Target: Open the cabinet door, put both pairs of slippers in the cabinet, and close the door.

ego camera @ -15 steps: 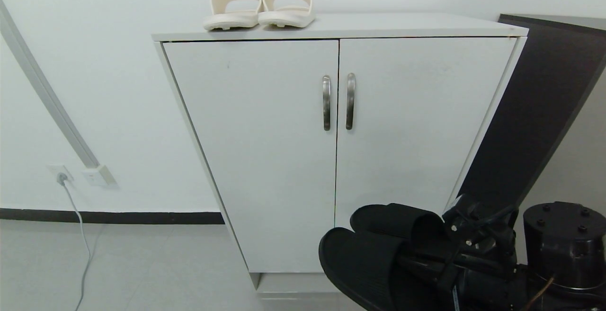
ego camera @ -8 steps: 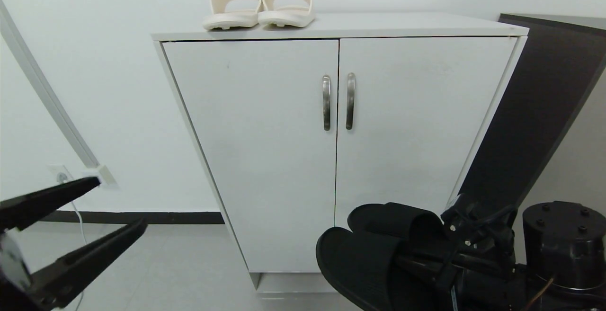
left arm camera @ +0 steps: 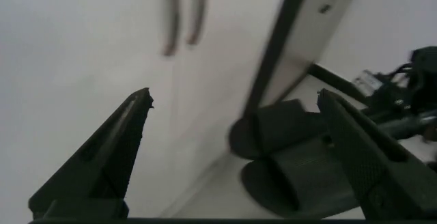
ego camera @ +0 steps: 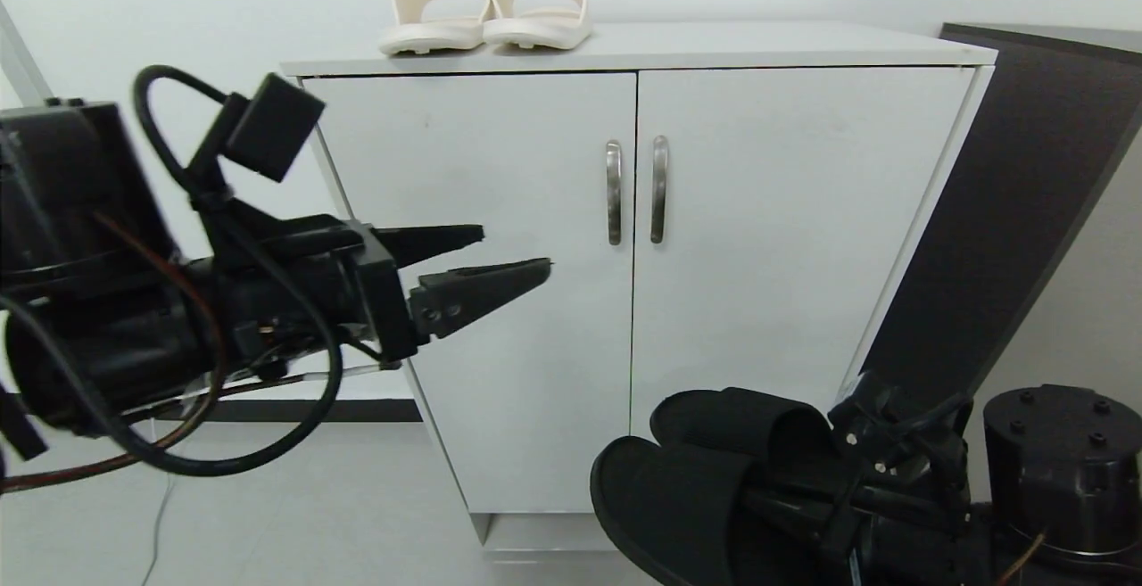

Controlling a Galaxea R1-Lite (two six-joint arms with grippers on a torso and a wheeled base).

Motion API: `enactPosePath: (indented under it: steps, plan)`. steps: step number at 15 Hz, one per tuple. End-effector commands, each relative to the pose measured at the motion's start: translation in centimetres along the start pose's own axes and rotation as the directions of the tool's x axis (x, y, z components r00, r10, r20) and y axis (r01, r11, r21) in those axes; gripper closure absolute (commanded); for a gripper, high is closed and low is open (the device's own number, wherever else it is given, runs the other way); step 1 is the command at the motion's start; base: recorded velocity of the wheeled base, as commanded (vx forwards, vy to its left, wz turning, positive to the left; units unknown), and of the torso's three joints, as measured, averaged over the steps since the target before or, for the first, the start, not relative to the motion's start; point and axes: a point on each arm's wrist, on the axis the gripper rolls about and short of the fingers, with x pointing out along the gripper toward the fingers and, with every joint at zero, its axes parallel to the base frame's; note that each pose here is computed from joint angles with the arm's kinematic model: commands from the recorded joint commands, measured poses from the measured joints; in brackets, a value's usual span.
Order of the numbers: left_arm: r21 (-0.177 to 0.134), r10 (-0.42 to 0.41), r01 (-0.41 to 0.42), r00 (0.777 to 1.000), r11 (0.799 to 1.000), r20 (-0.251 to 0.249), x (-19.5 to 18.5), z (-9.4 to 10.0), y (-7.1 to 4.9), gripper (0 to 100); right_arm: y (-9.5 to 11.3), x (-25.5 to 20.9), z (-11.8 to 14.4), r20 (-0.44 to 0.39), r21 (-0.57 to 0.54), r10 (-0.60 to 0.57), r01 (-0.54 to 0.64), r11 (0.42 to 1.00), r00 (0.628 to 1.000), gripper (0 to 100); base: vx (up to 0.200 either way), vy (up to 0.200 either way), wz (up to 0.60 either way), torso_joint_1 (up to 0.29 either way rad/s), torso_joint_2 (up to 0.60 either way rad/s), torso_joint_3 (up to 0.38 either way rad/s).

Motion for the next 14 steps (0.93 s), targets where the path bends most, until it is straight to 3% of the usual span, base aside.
enactPosePath:
  steps: [1, 5, 6, 9, 11, 14]
  plan:
    - [-0.037, -0.090, 0.088, 0.995, 0.995, -0.031, 4.4, -0.4, -0.5, 0, 0.1, 0.1, -0.2, -0.009, -0.001, 0.004, -0.004, 1.000, 1.000, 100, 0.000, 0.000, 0.00, 0.000, 0.00, 0.000]
    - [-0.046, -0.159, 0.158, 0.986, 0.986, -0.039, 8.7, 0.3, -0.3, 0, 0.2, 0.1, -0.3, -0.014, -0.002, 0.008, -0.008, 1.000, 1.000, 100, 0.000, 0.000, 0.00, 0.000, 0.00, 0.000]
    - [-0.083, -0.186, 0.182, 0.981, 0.980, -0.049, 9.8, 0.6, -0.2, 0, 0.2, 0.1, -0.3, -0.016, -0.001, 0.009, -0.009, 1.000, 1.000, 100, 0.000, 0.000, 0.00, 0.000, 0.00, 0.000]
    - [-0.125, -0.252, 0.246, 0.967, 0.961, -0.039, 11.2, 0.9, 0.1, 0, 0.2, 0.1, -0.3, -0.016, 0.000, 0.008, -0.008, 1.000, 1.000, 100, 0.000, 0.000, 0.00, 0.000, 0.00, 0.000]
    - [-0.190, -0.265, 0.258, 0.964, 0.947, -0.010, 12.5, 1.8, 0.5, 0, 0.2, 0.1, -0.3, -0.016, 0.000, 0.008, -0.008, 1.000, 1.000, 100, 0.000, 0.000, 0.00, 0.000, 0.00, 0.000]
    - [-0.187, -0.256, 0.252, 0.967, 0.950, 0.000, 13.6, 1.9, 0.9, 0, 0.1, 0.2, -0.5, -0.025, 0.001, 0.007, -0.007, 1.000, 1.000, 100, 0.000, 0.000, 0.00, 0.000, 0.00, 0.000]
